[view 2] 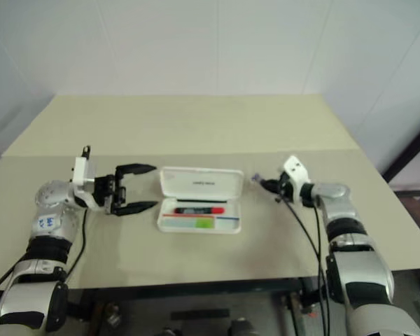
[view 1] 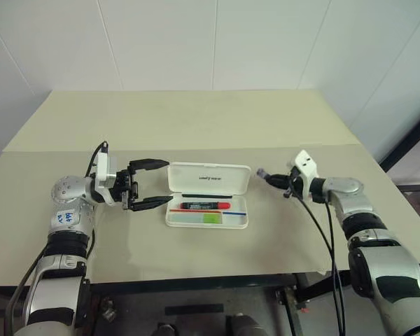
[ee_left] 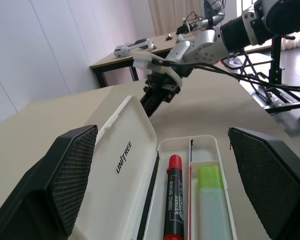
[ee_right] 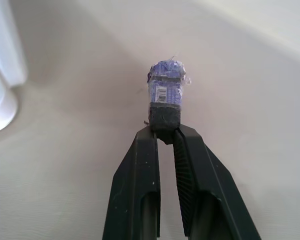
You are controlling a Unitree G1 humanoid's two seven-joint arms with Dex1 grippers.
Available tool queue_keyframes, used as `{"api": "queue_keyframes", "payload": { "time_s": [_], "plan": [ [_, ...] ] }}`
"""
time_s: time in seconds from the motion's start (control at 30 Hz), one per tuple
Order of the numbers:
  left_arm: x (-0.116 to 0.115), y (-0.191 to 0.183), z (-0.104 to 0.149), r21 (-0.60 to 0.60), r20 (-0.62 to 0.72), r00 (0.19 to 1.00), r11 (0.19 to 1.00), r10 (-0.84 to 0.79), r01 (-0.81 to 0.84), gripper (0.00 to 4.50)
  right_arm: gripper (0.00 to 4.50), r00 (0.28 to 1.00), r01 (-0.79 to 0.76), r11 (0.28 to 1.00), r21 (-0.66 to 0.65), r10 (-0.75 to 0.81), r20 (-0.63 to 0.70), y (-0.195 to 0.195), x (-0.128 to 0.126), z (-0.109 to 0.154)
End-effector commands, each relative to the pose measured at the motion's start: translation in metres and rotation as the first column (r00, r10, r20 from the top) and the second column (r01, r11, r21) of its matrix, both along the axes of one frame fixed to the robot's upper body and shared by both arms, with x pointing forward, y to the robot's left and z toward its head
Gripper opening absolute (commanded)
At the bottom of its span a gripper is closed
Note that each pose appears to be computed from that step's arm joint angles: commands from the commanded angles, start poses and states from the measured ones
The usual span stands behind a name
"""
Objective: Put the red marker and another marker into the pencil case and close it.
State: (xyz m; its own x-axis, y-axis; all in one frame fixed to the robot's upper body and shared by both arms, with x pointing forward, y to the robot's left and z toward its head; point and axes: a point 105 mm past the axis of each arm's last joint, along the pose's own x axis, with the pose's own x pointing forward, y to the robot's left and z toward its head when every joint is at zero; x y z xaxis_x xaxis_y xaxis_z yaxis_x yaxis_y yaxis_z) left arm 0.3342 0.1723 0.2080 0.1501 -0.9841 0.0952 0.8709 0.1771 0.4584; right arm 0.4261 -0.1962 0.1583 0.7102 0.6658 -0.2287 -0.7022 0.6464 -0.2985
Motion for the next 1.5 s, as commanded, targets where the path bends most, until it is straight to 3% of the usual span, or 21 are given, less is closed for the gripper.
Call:
{"api": "queue_keyframes", "payload": {
  "time_s": [0.03,0.27,0.47,0.63,0.73,0.93,1.1,1.5],
  "plan": [
    [-0.004,-0.005,0.006,0.009,0.028,0.997,0.998,-0.068,0.067,4.50,0.14,0.992,-0.004,1.000,-0.005,0.004,0.127,-0.005,-0.002,0.033],
    [-0.005,-0.003,0.008,-0.002,0.019,0.994,0.994,-0.109,0.109,4.50,0.14,0.962,-0.072,0.993,-0.094,0.094,0.256,0.000,-0.027,0.084],
    [-0.007,0.004,0.005,0.038,-0.031,0.993,0.993,-0.112,0.113,4.50,0.14,0.939,-0.236,0.966,-0.105,0.254,0.230,0.033,-0.073,0.105],
    [-0.006,0.012,-0.004,0.112,-0.102,0.990,0.988,-0.092,0.103,4.50,0.14,0.898,-0.426,0.901,-0.086,0.432,0.083,0.071,-0.124,0.086],
    [-0.005,0.016,-0.007,0.141,-0.121,0.990,0.985,-0.079,0.095,4.50,0.14,0.890,-0.454,0.888,-0.071,0.456,0.007,0.079,-0.137,0.066],
    [-0.001,0.024,-0.013,0.186,-0.139,0.989,0.980,-0.041,0.067,4.50,0.14,0.881,-0.467,0.883,-0.052,0.459,-0.114,0.090,-0.136,0.023],
    [0.000,0.023,-0.013,0.177,-0.134,0.990,0.982,-0.040,0.064,4.50,0.14,0.874,-0.471,0.881,-0.049,0.458,-0.165,0.093,-0.120,0.000],
    [-0.005,0.023,-0.014,0.162,-0.116,0.992,0.984,-0.054,0.072,4.50,0.14,0.854,-0.502,0.859,-0.099,0.474,-0.214,0.081,-0.094,-0.009]
  ]
}}
